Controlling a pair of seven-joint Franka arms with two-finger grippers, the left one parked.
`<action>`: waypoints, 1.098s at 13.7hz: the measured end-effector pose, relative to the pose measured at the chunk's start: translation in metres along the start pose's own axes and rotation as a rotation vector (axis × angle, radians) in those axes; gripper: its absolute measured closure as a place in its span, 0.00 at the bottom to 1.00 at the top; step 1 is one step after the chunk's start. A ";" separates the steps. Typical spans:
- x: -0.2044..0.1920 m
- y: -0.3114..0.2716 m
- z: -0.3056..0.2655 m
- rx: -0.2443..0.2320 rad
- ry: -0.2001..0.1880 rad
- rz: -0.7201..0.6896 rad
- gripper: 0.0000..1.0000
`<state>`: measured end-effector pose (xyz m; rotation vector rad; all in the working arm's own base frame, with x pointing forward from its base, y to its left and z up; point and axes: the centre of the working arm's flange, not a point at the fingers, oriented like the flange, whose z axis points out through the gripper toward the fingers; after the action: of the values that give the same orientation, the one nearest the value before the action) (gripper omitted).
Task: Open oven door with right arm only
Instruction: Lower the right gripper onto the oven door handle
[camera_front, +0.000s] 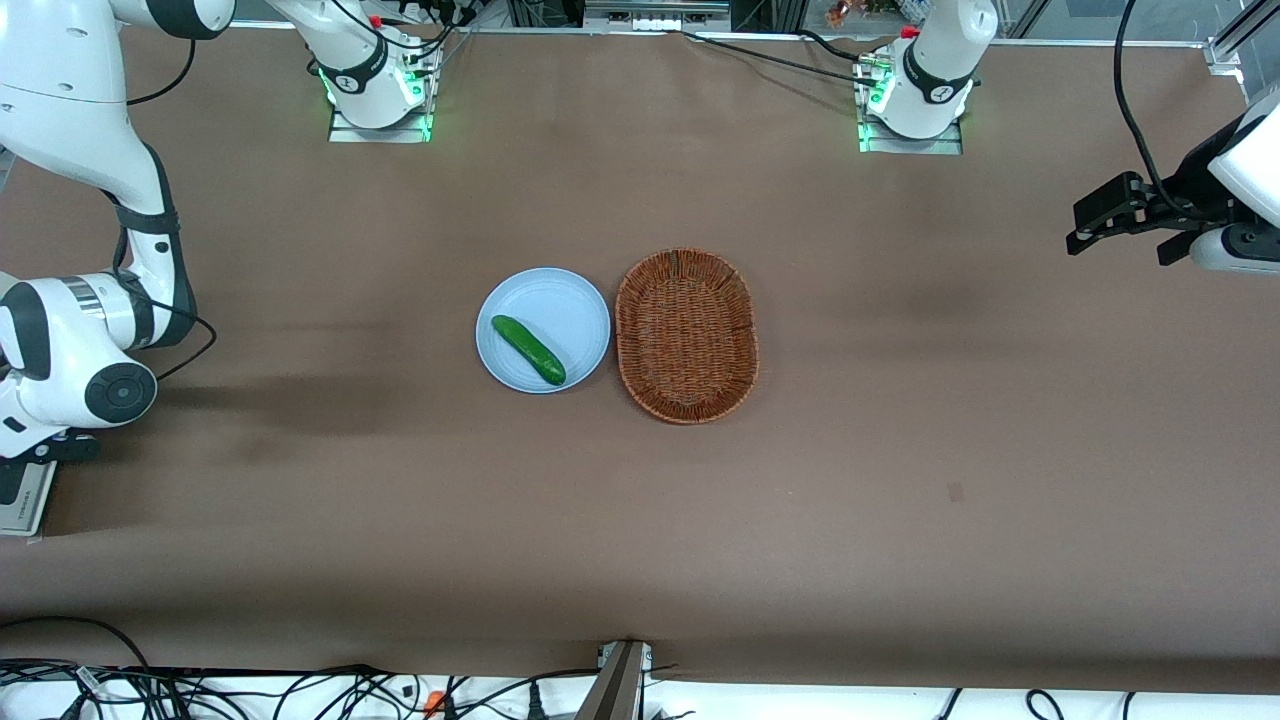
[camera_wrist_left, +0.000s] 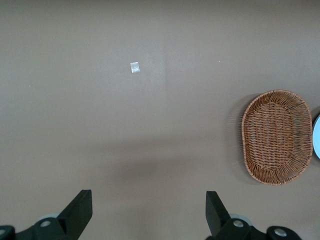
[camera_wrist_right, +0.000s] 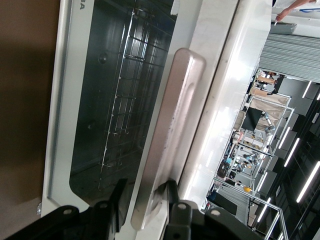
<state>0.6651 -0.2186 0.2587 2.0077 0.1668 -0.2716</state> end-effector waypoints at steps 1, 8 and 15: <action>0.000 0.002 -0.001 -0.005 0.001 0.001 0.69; 0.001 0.002 -0.002 -0.015 -0.006 0.052 0.76; 0.003 -0.003 -0.002 -0.033 -0.015 0.105 0.76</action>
<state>0.6674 -0.2157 0.2559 1.9744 0.0556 -0.2155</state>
